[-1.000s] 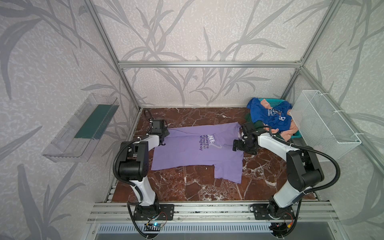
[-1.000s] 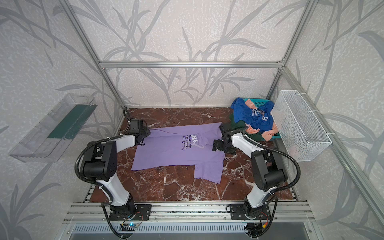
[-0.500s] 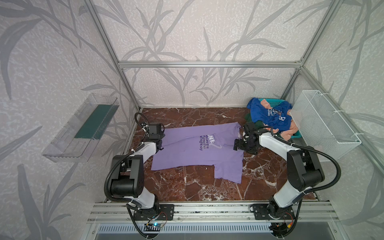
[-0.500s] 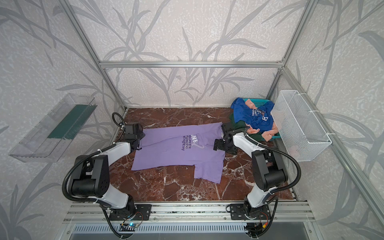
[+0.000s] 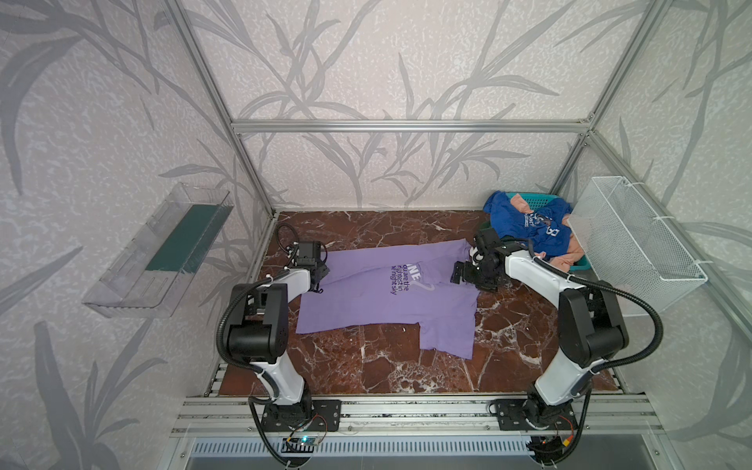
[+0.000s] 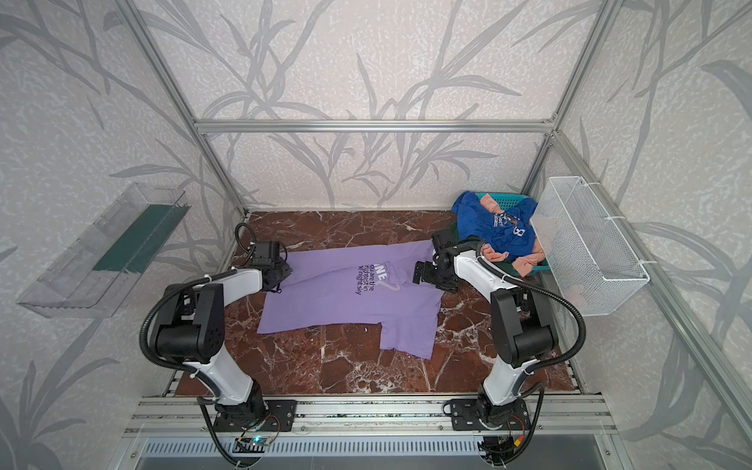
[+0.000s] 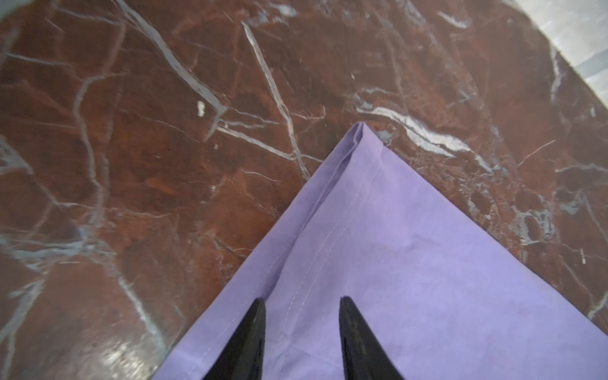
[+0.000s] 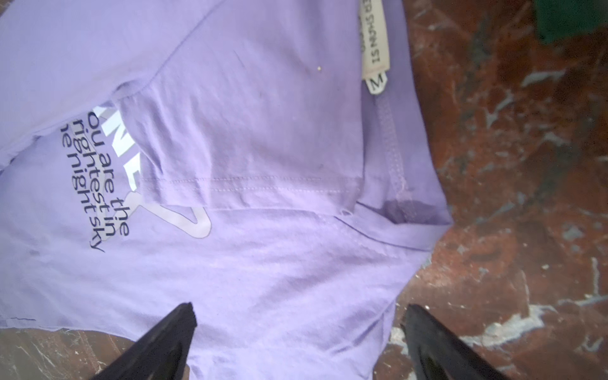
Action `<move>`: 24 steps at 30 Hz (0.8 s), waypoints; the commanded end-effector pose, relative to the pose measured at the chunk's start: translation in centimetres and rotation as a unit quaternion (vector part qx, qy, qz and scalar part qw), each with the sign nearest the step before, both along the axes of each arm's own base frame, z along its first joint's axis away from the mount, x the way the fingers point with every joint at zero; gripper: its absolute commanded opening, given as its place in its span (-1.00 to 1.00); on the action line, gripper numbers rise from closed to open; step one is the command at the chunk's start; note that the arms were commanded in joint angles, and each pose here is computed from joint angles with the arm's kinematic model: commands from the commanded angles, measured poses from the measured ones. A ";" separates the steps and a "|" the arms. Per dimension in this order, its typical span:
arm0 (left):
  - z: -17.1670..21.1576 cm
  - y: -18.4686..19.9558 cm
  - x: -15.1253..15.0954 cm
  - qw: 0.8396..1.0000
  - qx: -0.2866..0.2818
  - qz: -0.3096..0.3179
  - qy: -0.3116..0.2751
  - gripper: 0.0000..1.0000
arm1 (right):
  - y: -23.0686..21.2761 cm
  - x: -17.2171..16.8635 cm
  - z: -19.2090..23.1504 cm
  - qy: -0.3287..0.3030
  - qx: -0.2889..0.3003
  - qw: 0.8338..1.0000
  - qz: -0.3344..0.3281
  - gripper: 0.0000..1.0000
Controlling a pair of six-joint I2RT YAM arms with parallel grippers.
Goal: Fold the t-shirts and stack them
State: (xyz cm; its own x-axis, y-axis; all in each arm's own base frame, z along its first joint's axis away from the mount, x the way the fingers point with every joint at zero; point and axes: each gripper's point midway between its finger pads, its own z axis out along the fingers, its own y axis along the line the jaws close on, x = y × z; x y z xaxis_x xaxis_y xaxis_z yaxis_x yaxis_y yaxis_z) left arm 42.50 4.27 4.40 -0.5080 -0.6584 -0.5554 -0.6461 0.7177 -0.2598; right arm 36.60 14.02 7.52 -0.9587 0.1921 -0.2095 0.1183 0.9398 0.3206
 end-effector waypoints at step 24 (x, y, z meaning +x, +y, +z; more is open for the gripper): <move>-1.9 -1.7 -4.0 0.996 -0.057 0.003 0.063 -0.20 | -0.5 4.0 -3.1 0.040 -0.052 0.998 0.010 0.56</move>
State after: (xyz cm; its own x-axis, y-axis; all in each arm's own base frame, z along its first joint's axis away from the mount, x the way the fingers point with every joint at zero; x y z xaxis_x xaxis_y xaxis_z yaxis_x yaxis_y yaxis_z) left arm 39.34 2.77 2.82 -0.5599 -0.7076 -0.4311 -0.6719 0.6922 -0.2635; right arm 40.97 14.25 5.36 -0.9722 0.1541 -0.1763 0.1081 0.9632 0.2460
